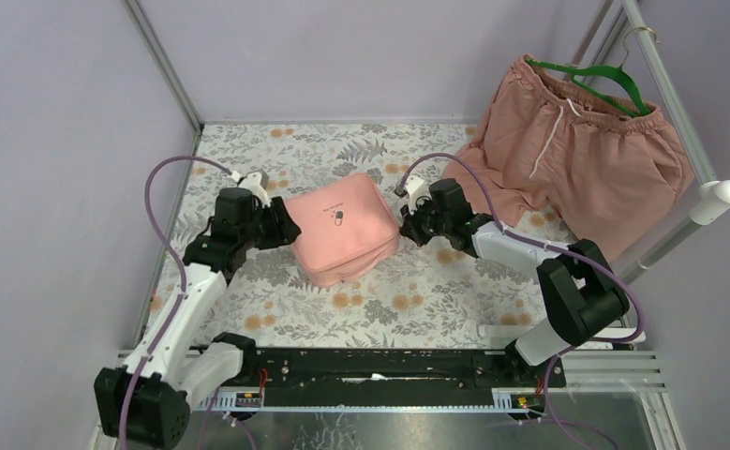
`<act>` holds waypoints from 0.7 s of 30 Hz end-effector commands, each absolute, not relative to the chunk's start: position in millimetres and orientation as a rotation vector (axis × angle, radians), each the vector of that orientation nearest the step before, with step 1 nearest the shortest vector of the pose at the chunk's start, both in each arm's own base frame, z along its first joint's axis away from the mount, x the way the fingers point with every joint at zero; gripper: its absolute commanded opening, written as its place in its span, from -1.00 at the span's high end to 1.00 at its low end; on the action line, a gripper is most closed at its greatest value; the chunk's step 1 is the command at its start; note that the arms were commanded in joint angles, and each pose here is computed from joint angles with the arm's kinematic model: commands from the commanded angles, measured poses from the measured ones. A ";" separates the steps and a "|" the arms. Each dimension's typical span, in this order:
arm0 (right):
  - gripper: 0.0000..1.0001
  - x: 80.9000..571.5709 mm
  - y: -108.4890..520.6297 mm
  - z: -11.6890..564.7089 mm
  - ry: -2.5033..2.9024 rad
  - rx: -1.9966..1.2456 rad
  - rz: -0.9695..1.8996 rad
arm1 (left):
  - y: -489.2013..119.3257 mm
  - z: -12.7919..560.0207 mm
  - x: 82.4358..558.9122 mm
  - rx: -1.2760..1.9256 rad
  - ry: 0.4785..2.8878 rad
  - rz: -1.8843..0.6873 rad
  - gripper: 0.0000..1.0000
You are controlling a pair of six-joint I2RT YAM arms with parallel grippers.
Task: Organize the medicine kit
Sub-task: Adjust the medicine box at the center of the board.
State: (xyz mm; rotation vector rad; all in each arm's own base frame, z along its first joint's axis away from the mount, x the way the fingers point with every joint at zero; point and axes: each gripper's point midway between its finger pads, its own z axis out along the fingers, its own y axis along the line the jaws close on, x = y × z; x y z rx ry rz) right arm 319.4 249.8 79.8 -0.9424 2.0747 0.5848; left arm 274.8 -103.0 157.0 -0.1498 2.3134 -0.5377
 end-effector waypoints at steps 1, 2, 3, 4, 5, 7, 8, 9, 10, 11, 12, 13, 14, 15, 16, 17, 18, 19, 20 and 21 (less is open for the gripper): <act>0.99 321.7 263.9 97.7 1.984 -0.984 0.649 | -126.8 188.3 272.8 0.221 2.113 -0.446 -0.19; 0.99 321.3 263.5 97.2 1.987 -0.984 0.650 | -139.1 193.3 267.6 0.328 2.053 -0.434 -0.21; 0.99 320.9 263.7 97.5 1.986 -0.985 0.653 | -149.4 195.1 261.2 0.418 2.004 -0.412 -0.22; 0.99 320.6 263.8 97.3 1.986 -0.985 0.655 | -163.7 199.4 252.2 0.517 1.953 -0.414 -0.24; 0.99 320.5 263.9 97.2 1.986 -0.987 0.656 | -171.4 203.2 246.5 0.583 1.912 -0.413 -0.26; 0.99 320.0 264.5 97.6 1.987 -0.990 0.660 | -181.3 203.6 238.3 0.731 1.850 -0.396 -0.28; 0.99 319.9 264.7 97.1 1.990 -0.992 0.661 | -185.2 199.9 234.7 0.805 1.835 -0.390 -0.28; 0.99 319.9 265.0 96.8 1.990 -0.994 0.664 | -188.4 195.9 231.5 0.872 1.827 -0.385 -0.27; 0.99 319.4 265.4 97.4 1.989 -0.995 0.666 | -190.5 189.6 228.2 0.941 1.829 -0.376 -0.25; 0.99 319.4 265.1 97.0 1.991 -0.994 0.667 | -193.1 185.1 225.4 1.003 1.825 -0.371 -0.23; 0.99 319.3 265.2 96.8 1.991 -0.994 0.666 | -195.3 180.5 222.8 1.056 1.826 -0.366 -0.21; 0.99 319.1 264.8 96.8 1.992 -0.994 0.666 | -197.7 175.9 220.7 1.103 1.824 -0.361 -0.20; 0.99 319.2 264.7 96.8 1.992 -0.993 0.665 | -199.8 172.0 218.9 1.140 1.821 -0.356 -0.19; 0.99 318.8 264.5 96.3 1.994 -0.994 0.665 | -202.1 168.0 217.0 1.174 1.817 -0.353 -0.19; 0.99 318.2 264.7 96.1 1.994 -0.995 0.667 | -204.8 162.8 214.7 1.207 1.816 -0.353 -0.18; 0.99 318.2 264.8 95.9 1.995 -0.996 0.667 | -207.5 159.1 212.0 1.235 1.813 -0.353 -0.18; 0.99 318.1 264.7 95.6 1.995 -0.996 0.667 | -210.8 155.1 209.1 1.261 1.812 -0.353 -0.18; 0.99 318.0 264.5 95.2 1.997 -0.996 0.667 | -213.4 149.9 206.0 1.286 1.815 -0.347 -0.18; 0.99 318.1 264.8 95.4 1.996 -0.996 0.667 | -216.0 145.4 203.1 1.315 1.813 -0.338 -0.18; 0.99 318.0 264.3 94.5 1.998 -0.994 0.667 | -218.0 140.5 200.4 1.338 1.815 -0.323 -0.18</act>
